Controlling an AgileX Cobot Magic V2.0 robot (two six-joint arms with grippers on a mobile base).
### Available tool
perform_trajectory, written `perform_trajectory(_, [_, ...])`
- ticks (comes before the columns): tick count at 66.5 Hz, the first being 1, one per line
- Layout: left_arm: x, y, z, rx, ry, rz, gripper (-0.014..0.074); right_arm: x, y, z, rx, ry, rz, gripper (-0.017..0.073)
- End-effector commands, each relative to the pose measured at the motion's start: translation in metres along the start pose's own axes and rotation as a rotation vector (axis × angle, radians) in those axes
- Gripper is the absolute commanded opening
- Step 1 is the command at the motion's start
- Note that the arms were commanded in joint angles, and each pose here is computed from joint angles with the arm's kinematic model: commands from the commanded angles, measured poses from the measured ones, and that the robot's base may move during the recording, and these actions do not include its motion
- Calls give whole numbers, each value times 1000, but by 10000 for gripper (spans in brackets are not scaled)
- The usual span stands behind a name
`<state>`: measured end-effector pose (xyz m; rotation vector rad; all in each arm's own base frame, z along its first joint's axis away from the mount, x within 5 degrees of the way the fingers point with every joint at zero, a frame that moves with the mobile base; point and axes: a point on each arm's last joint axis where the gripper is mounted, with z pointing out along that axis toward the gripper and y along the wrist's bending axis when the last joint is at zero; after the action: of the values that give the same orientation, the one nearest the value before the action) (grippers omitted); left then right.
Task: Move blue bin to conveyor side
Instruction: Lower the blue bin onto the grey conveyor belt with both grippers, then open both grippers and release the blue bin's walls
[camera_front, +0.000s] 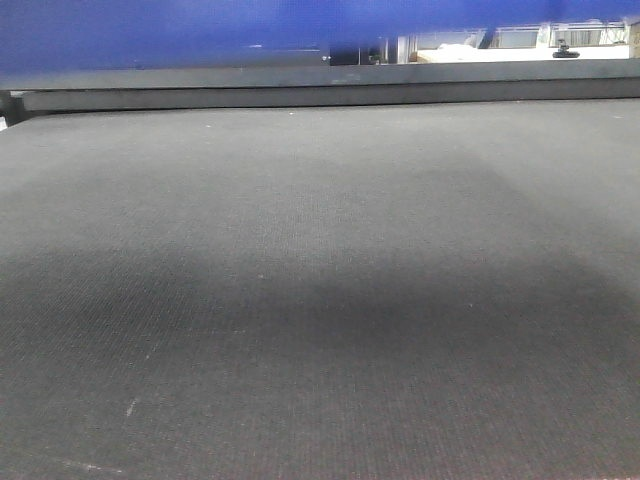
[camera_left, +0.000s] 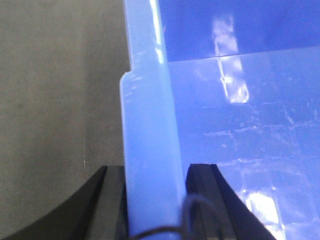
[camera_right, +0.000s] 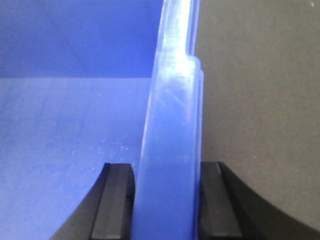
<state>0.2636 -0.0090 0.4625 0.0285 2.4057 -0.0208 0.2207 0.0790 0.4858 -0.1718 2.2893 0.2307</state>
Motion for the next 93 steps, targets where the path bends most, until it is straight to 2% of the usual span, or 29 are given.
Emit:
perform_trajectory(1, [-12, -2, 15, 16, -59, 7, -15, -15, 4, 15, -19, -81, -19, -79])
perform_trajectory(15, [-8, -2, 72, 15, 6, 5, -15, -16, 8, 103, 13, 99, -28, -79])
perform_trajectory(27, [5, -2, 110, 13, 32, 3, -15, -10, 10, 151, 29, 186, -33, -79])
perform_trajectory(44, [16, -1, 143, 10, 85, 14, -15, -6, 10, 180, 35, 224, -36, -79])
perform_trajectory(51, [17, -1, 150, 10, 101, 21, -15, -4, 10, 184, 34, 233, -54, -70])
perform_trajectory(57, [18, -1, 152, 10, 113, 23, 33, -4, 10, 185, 35, 240, -60, 3])
perform_trajectory(63, [18, -1, 151, 10, 119, 23, 153, -4, 10, 185, 35, 242, -60, 169])
perform_trajectory(68, [19, -1, 149, 10, 122, 23, 337, -4, 10, 184, 35, 241, -60, 356])
perform_trajectory(71, [19, -2, 147, 14, 125, 20, 476, -3, 10, 183, 40, 249, -63, 502])
perform_trajectory(73, [19, -2, 145, 14, 128, 20, 575, -4, 9, 181, 45, 246, -66, 562])
perform_trajectory(75, [19, -2, 143, 14, 128, 20, 633, -4, 8, 178, 53, 247, -71, 573])
perform_trajectory(82, [19, -2, 129, 14, 114, 21, 549, -7, 7, 165, 63, 227, -78, 549])
perform_trajectory(93, [16, -2, 81, 15, -4, 21, 460, -14, 6, 126, 50, 146, -72, 466])
